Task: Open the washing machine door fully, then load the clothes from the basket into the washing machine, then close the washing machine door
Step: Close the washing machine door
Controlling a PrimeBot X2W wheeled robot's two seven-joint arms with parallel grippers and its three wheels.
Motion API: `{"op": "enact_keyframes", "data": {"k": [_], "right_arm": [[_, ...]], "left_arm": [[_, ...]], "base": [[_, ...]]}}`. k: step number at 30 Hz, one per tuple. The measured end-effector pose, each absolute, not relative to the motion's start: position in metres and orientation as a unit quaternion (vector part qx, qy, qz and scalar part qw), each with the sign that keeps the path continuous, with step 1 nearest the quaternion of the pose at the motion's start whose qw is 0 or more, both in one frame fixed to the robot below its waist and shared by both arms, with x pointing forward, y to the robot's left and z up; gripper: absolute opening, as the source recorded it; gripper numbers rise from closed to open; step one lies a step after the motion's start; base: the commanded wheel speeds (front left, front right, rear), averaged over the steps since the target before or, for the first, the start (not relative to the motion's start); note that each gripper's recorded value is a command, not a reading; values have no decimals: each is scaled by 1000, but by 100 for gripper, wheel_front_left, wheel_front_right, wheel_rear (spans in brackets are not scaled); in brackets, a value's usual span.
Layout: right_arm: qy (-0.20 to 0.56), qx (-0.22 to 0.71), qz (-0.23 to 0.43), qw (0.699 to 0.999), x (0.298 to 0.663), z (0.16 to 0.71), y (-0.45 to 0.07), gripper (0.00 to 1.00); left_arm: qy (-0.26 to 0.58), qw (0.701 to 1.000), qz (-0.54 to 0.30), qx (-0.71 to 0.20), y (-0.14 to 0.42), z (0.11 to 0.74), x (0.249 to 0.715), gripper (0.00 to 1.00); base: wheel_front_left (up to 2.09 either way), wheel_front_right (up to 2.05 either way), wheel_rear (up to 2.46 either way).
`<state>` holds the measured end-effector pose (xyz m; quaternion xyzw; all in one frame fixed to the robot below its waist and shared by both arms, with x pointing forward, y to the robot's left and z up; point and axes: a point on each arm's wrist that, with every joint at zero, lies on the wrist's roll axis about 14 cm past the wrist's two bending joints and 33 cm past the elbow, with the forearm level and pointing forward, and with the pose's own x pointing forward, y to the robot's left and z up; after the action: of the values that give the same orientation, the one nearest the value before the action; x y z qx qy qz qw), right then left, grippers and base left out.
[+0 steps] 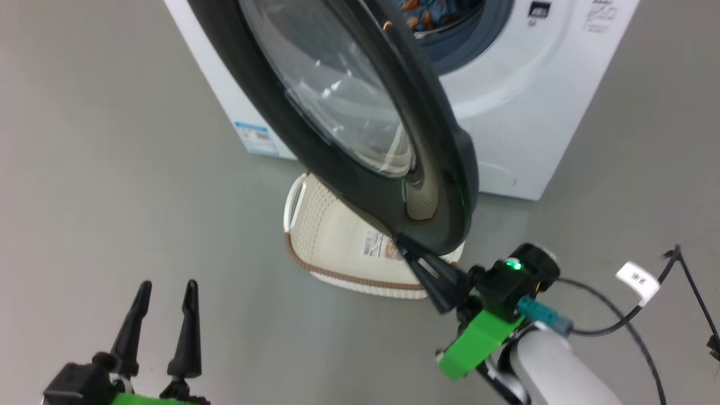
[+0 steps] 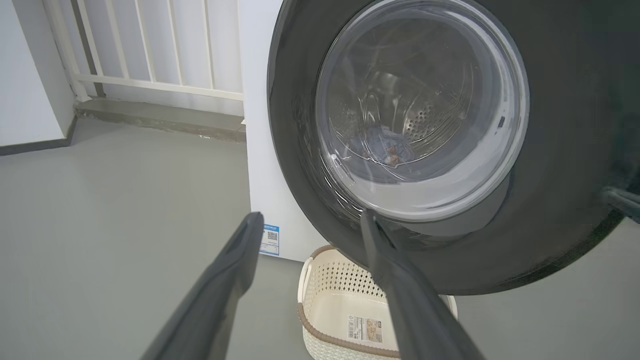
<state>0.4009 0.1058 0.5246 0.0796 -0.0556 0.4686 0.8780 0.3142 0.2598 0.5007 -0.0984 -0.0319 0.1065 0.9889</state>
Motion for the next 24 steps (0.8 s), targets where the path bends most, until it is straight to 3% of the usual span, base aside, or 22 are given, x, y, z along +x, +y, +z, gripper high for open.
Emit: {"op": "enact_keyframes", "data": {"k": [24], "right_arm": [[-87,105,340,930,541,509,74,0]], "left_arm": [[5,993,69,-95,246,476,380,100]], "base": [[0,0,0]]}}
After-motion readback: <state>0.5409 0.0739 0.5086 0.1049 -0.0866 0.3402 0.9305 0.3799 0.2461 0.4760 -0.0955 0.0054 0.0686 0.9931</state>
